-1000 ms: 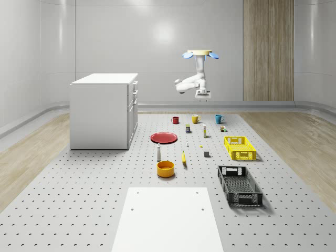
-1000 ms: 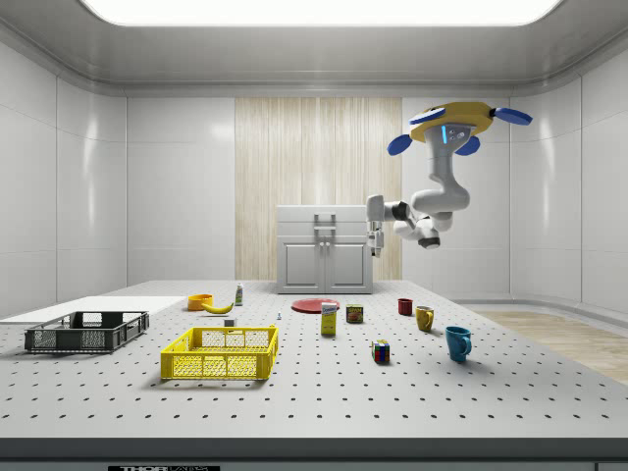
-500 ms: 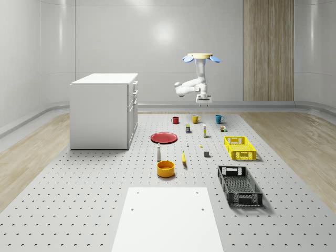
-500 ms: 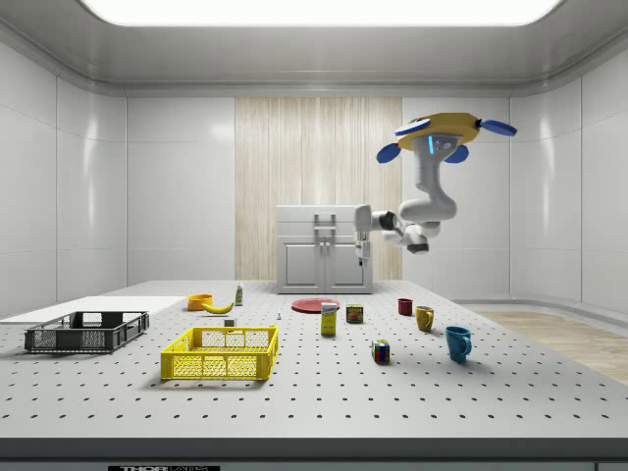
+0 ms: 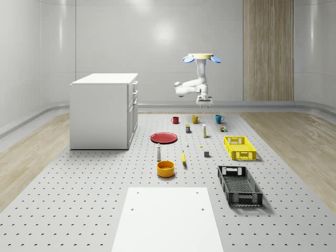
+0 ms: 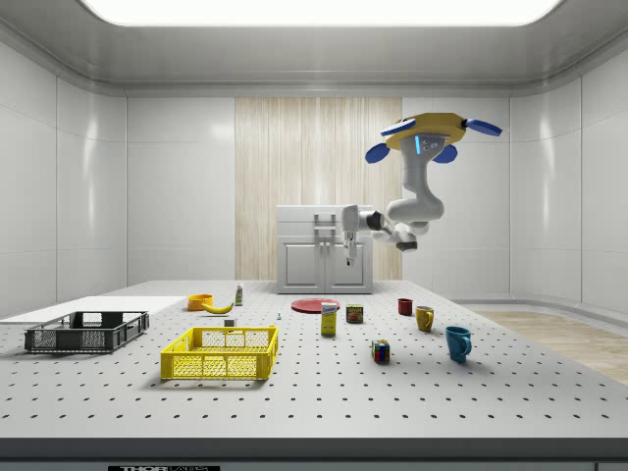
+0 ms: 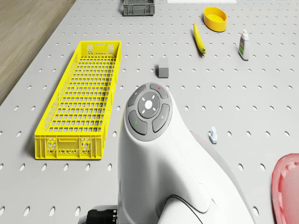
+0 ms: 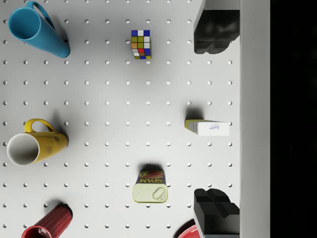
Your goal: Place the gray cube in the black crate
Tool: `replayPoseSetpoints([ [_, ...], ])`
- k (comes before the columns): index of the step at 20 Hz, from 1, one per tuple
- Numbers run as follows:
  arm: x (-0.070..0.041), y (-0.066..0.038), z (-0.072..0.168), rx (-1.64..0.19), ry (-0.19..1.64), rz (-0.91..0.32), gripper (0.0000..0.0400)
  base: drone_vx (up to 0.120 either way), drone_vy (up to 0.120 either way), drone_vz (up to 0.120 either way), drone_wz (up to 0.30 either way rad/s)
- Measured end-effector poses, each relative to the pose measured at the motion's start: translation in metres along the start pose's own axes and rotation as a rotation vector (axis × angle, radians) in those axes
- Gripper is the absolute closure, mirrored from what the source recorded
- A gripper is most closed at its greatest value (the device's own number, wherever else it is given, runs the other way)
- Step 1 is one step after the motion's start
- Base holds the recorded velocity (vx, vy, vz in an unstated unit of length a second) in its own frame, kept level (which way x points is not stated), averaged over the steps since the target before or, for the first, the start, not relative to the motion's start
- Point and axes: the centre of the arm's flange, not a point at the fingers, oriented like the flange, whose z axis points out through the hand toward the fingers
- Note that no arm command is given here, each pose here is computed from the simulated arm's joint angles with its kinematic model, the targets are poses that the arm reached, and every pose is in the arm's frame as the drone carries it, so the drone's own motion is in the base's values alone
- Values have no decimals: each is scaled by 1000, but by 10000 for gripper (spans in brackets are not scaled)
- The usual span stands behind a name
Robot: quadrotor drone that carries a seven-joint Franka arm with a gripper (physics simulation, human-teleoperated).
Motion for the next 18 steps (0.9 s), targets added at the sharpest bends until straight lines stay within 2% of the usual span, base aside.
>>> replayPoseSetpoints([
  [4,0,0,0,0,0,0,0,120,0,-10,0],
  [8,0,0,0,0,0,0,0,120,0,-100,0],
  [16,0,0,0,0,0,0,0,120,0,0,0],
  [18,0,0,0,0,0,0,0,120,0,-120,0],
])
